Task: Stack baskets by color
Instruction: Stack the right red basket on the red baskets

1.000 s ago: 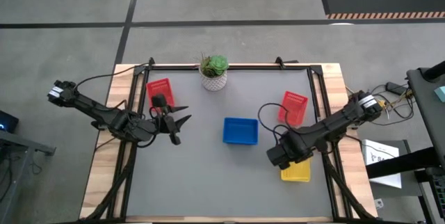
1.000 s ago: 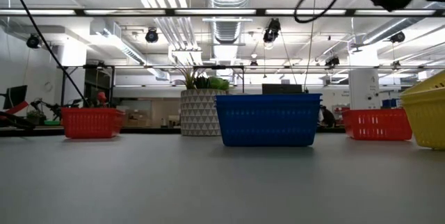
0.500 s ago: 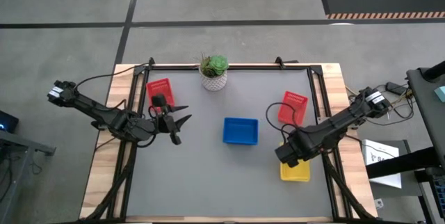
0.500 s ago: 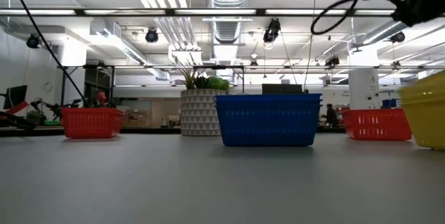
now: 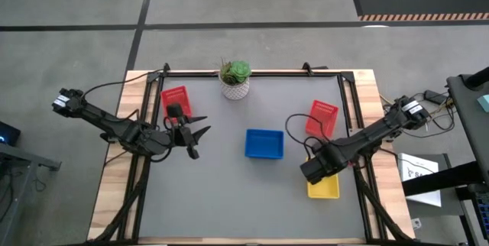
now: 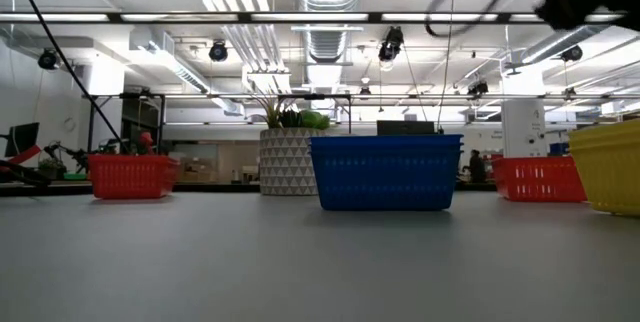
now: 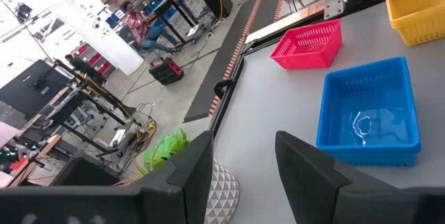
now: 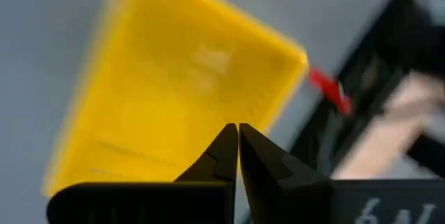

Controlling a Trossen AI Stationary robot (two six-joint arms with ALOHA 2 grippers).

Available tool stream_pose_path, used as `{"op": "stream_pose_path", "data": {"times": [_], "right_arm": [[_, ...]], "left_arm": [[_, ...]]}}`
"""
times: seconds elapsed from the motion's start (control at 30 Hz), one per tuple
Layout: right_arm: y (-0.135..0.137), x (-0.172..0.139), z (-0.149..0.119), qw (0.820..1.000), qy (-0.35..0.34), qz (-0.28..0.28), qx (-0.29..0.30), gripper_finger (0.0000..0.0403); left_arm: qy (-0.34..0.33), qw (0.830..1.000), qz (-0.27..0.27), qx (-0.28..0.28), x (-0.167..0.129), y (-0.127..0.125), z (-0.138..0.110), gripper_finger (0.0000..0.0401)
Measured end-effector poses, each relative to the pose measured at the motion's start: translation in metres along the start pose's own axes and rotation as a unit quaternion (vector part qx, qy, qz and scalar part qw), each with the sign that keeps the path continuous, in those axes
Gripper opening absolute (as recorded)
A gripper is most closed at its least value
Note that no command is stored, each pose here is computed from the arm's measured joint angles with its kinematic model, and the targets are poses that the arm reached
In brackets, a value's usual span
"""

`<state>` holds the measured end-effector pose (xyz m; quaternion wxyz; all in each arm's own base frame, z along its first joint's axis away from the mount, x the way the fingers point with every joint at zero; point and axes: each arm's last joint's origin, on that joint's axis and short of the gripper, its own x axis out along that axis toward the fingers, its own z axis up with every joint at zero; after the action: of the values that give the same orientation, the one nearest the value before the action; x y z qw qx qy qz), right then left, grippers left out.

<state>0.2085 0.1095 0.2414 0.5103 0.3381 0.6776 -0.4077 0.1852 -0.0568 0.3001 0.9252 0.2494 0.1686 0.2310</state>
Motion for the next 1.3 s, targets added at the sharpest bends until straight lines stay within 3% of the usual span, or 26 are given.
{"op": "stream_pose_path", "data": {"times": [0.17, 0.4, 0.57, 0.73, 1.03, 1.3], "right_arm": [[0.009, -0.016, 0.005, 0.988, -0.133, 0.049, -0.06, 0.0008], [0.029, -0.019, 0.011, 0.941, -0.256, 0.109, -0.194, 0.0008], [0.026, -0.016, 0.015, 0.917, -0.293, 0.082, -0.258, 0.0008], [0.01, -0.019, 0.022, 0.897, -0.341, 0.077, -0.272, 0.0008], [-0.017, -0.009, 0.039, 0.811, -0.476, 0.143, -0.307, 0.0008], [-0.029, 0.0, 0.052, 0.721, -0.58, 0.185, -0.332, 0.0008]], "left_arm": [[0.002, 1.0, 0.0, 0.008, 0.0, -0.001, -0.001, 0.0141], [-0.001, 1.0, 0.001, 0.01, 0.002, -0.003, -0.001, 0.0141], [0.0, 1.0, 0.0, 0.013, 0.002, -0.003, -0.001, 0.0141], [0.0, 1.0, 0.0, 0.013, 0.002, -0.003, -0.001, 0.0141], [0.001, 1.0, 0.0, 0.027, 0.002, -0.004, -0.002, 0.0141], [-0.007, 1.0, 0.003, 0.016, 0.001, -0.001, 0.004, 0.0141]]}}
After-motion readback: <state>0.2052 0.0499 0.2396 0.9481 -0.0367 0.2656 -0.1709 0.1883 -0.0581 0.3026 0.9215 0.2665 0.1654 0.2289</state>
